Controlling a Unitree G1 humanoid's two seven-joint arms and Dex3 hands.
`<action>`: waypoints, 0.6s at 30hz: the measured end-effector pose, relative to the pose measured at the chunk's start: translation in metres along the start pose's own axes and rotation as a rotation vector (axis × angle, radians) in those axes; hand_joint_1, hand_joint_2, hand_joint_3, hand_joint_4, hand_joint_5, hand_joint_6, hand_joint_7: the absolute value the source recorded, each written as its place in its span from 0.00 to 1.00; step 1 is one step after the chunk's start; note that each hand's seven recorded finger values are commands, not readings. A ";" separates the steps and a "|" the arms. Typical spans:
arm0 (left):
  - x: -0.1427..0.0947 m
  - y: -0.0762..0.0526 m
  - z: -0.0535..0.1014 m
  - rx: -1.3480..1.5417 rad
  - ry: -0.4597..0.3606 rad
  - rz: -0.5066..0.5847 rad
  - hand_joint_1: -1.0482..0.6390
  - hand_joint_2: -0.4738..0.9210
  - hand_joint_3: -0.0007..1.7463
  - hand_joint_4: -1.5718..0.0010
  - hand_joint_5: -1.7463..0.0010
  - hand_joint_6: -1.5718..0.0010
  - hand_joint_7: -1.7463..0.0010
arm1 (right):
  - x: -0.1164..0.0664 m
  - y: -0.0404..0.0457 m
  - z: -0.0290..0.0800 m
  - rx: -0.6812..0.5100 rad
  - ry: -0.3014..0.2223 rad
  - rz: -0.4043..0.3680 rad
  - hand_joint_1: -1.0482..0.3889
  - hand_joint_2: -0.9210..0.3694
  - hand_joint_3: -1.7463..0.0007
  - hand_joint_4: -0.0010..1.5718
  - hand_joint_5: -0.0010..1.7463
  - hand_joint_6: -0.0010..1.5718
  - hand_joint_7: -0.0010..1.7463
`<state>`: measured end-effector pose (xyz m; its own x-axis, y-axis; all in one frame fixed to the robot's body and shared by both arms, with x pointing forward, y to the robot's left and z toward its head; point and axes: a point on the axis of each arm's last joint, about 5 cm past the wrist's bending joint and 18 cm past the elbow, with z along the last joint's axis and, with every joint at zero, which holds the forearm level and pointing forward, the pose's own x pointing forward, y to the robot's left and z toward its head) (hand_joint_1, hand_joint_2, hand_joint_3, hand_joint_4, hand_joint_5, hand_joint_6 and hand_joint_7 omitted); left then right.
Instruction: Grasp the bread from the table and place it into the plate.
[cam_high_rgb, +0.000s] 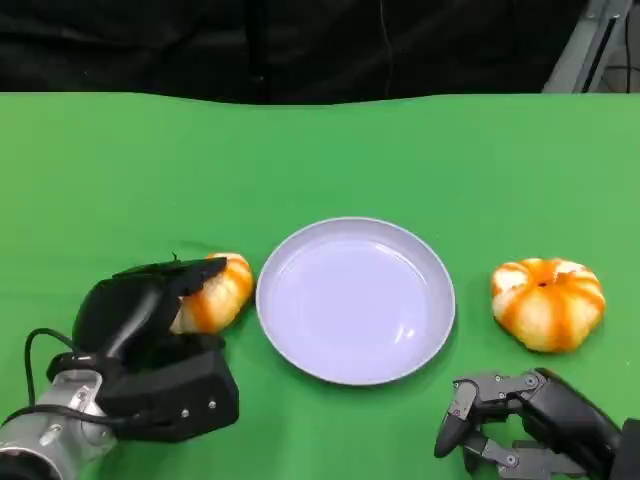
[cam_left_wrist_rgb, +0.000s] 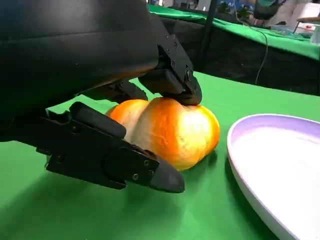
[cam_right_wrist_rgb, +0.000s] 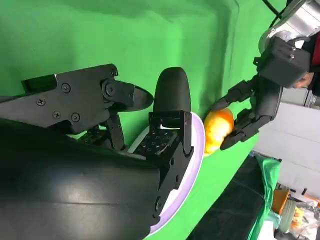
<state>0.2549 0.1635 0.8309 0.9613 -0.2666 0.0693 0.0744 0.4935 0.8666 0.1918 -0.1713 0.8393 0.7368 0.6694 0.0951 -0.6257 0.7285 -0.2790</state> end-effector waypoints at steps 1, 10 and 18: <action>0.000 0.000 0.000 0.001 0.000 -0.001 0.33 0.94 0.00 0.61 0.99 0.59 1.00 | 0.000 0.0000 0.000 0.000 0.000 0.000 0.70 0.01 0.72 0.45 0.89 0.50 0.62; 0.000 0.000 0.000 -0.015 -0.001 0.000 0.63 0.96 0.01 0.59 0.99 0.57 0.99 | 0.000 0.0001 0.001 -0.002 -0.003 -0.001 0.70 0.01 0.71 0.45 0.89 0.50 0.61; -0.001 -0.001 0.000 -0.020 0.002 -0.005 0.65 0.97 0.01 0.57 0.99 0.56 1.00 | -0.001 0.0004 0.000 0.000 -0.003 -0.002 0.70 0.01 0.71 0.45 0.88 0.51 0.61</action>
<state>0.2540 0.1629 0.8295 0.9615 -0.2672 0.0640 0.0844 0.5088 0.8567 0.1910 -0.1713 0.8395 0.7371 0.6686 0.0985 -0.6246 0.7296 -0.2785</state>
